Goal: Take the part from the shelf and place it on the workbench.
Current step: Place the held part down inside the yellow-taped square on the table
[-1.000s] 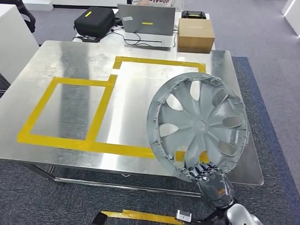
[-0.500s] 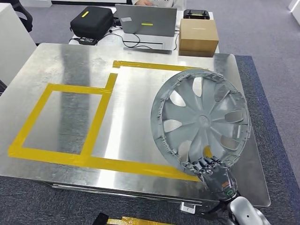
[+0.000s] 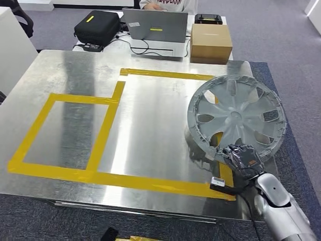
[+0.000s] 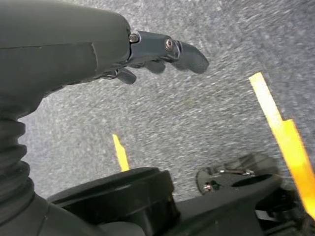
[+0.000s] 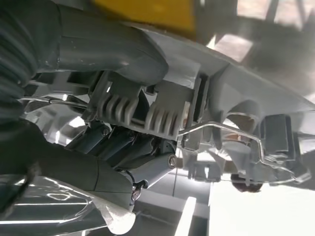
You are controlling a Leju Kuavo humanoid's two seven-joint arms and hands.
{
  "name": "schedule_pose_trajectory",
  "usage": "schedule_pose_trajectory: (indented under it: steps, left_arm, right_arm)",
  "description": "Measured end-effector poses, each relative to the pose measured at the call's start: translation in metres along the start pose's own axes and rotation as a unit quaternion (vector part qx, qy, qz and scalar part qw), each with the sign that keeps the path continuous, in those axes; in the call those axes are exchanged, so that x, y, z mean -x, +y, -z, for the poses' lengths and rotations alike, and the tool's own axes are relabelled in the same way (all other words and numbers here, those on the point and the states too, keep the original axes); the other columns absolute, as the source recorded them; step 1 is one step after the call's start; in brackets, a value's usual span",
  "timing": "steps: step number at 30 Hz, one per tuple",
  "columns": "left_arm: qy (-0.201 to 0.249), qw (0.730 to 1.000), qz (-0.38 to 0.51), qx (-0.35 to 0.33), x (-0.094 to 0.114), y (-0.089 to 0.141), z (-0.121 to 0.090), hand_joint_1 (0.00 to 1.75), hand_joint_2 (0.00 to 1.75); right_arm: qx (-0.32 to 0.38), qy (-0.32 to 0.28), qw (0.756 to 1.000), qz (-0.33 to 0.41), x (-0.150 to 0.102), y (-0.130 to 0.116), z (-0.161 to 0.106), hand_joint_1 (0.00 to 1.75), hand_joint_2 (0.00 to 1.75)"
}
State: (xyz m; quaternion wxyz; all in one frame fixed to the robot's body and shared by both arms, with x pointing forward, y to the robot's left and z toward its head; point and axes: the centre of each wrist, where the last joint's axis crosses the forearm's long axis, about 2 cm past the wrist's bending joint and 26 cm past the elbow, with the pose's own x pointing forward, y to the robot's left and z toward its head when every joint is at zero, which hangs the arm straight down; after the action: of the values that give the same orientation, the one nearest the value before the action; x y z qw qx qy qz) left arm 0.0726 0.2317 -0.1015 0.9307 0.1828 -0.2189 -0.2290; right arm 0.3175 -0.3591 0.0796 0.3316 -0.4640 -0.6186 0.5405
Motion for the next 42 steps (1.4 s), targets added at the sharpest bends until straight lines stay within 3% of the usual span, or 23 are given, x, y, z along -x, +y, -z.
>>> schedule_pose_trajectory:
  steps: [7,16,21,27,37,42]
  left_arm:
    - [-0.001,1.0,0.004,0.001,-0.002,0.0,0.0,0.0,1.75]
    - [-0.006,1.0,0.021,0.006,-0.002,0.001,0.001,0.0,1.75]
    - [-0.007,1.0,0.025,0.006,-0.004,0.003,0.002,0.0,1.75]
    - [-0.007,1.0,0.026,0.01,-0.005,0.003,0.002,0.0,1.75]
    - [-0.009,0.999,0.037,0.018,-0.007,0.0,0.001,0.0,1.75]
    - [-0.009,0.999,0.038,0.018,-0.007,0.0,0.001,0.0,1.75]
  right_arm:
    - [-0.029,-0.013,0.999,0.004,-0.01,0.006,0.021,1.75,1.75]
    - [-0.065,-0.032,0.997,-0.004,0.001,-0.005,0.063,1.75,1.75]
    - [-0.073,-0.075,0.995,0.007,-0.022,-0.015,0.096,1.75,1.75]
    - [-0.069,-0.119,0.99,0.026,-0.056,-0.021,0.117,1.75,1.75]
    - [-0.057,-0.19,0.979,0.036,-0.108,-0.034,0.144,1.75,1.75]
    - [-0.058,-0.194,0.979,0.037,-0.112,-0.035,0.144,1.75,1.75]
